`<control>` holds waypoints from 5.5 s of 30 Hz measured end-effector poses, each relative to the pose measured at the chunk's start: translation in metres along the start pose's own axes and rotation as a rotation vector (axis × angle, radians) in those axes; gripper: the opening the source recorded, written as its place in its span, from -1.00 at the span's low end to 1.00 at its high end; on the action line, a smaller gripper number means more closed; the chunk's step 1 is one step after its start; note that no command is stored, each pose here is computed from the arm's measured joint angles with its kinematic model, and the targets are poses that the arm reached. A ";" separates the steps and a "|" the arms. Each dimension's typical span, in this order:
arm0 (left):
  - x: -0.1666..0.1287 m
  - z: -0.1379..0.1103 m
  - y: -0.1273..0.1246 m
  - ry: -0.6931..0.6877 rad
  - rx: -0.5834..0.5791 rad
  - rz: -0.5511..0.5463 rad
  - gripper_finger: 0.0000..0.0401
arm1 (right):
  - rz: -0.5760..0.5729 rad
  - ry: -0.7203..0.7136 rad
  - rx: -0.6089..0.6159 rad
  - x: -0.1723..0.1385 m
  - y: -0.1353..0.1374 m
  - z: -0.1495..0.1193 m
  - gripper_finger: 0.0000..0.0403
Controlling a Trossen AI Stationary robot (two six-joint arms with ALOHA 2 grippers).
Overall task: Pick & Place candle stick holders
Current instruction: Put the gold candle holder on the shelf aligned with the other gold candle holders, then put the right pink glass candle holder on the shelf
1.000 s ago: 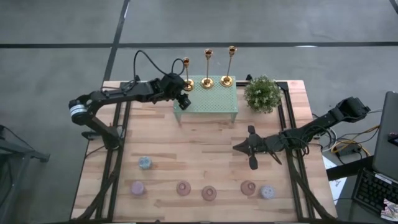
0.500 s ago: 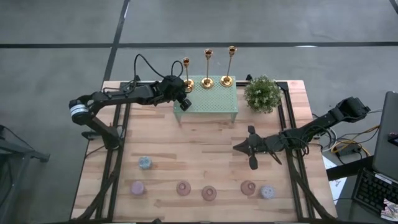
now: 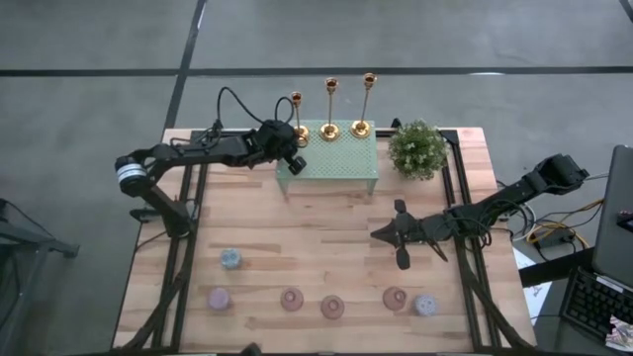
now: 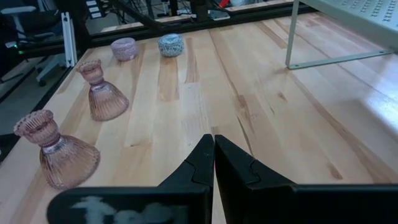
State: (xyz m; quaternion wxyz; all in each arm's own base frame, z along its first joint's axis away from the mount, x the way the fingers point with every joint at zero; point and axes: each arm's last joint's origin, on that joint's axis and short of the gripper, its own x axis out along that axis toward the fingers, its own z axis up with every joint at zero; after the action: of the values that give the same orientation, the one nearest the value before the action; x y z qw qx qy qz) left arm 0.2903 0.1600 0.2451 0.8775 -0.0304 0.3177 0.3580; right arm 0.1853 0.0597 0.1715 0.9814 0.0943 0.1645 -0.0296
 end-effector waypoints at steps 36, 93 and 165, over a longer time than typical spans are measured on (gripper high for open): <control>-0.075 -0.006 -0.045 -0.151 0.084 -0.264 -0.93 | 0.077 -0.051 0.042 0.001 0.009 0.018 -0.96; -0.168 -0.194 -0.011 -0.557 -0.041 -0.703 -0.93 | 0.203 0.490 0.061 -0.022 0.080 0.064 -0.85; -0.162 -0.211 -0.013 -0.610 0.000 -0.801 -0.93 | -0.185 0.367 -0.006 -0.032 0.167 -0.069 0.14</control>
State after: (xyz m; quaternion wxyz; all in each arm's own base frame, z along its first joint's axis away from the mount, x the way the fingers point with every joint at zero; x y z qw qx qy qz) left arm 0.0978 -0.0078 0.1684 0.9989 -0.0441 0.0101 -0.0144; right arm 0.1478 0.2374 0.1472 0.9283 0.0797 0.3488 -0.1016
